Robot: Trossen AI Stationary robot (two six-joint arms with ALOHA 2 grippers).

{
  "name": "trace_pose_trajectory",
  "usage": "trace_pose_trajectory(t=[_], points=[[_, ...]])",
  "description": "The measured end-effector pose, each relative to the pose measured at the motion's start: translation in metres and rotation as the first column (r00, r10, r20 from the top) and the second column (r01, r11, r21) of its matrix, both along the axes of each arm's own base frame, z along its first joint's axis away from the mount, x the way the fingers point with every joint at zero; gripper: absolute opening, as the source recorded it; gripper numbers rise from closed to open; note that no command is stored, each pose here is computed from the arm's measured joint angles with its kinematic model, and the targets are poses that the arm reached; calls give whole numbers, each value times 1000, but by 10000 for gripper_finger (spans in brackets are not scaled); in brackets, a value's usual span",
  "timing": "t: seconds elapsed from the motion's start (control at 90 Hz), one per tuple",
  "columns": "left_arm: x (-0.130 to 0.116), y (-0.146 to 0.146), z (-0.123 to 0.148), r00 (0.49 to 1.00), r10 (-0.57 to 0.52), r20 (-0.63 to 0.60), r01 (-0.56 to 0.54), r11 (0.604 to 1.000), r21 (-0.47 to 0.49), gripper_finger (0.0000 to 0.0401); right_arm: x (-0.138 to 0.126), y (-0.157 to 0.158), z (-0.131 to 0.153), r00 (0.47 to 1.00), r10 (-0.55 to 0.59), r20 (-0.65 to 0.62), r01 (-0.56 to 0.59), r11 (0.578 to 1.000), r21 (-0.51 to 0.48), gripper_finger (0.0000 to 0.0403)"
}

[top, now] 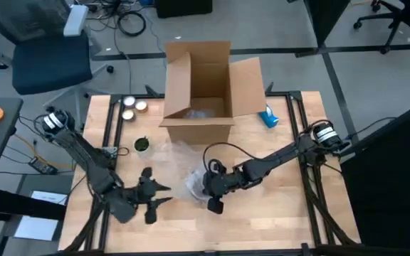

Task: Wrap mug
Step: Wrap the black cup with the transparent bubble wrap

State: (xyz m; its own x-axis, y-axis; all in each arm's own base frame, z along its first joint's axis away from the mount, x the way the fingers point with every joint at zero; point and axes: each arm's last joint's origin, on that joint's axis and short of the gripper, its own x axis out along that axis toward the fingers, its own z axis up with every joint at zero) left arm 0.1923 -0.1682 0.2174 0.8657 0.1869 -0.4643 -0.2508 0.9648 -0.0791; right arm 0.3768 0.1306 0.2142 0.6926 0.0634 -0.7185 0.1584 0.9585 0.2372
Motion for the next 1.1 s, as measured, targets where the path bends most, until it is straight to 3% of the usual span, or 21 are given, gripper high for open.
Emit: trace_pose_trajectory(t=[0.244, 0.5, 0.889, 1.1], points=[[31, 14, -37, 993, 102, -53, -105, 993, -48, 136, 4, -10, 13, 998, 18, -60, -20, 1000, -24, 0], [68, 19, -64, 997, 67, -43, -71, 991, -113, 136, 6, -20, 12, 995, 51, -89, -50, 999, 13, 0], [95, 24, -78, 999, 33, 28, -27, 981, -192, 136, 2, -28, 1, 988, 55, -144, -51, 998, 29, 0], [109, 20, -77, 999, 12, 35, -6, 987, -162, 136, -4, -29, -4, 974, 47, -221, -38, 998, 46, 0]])
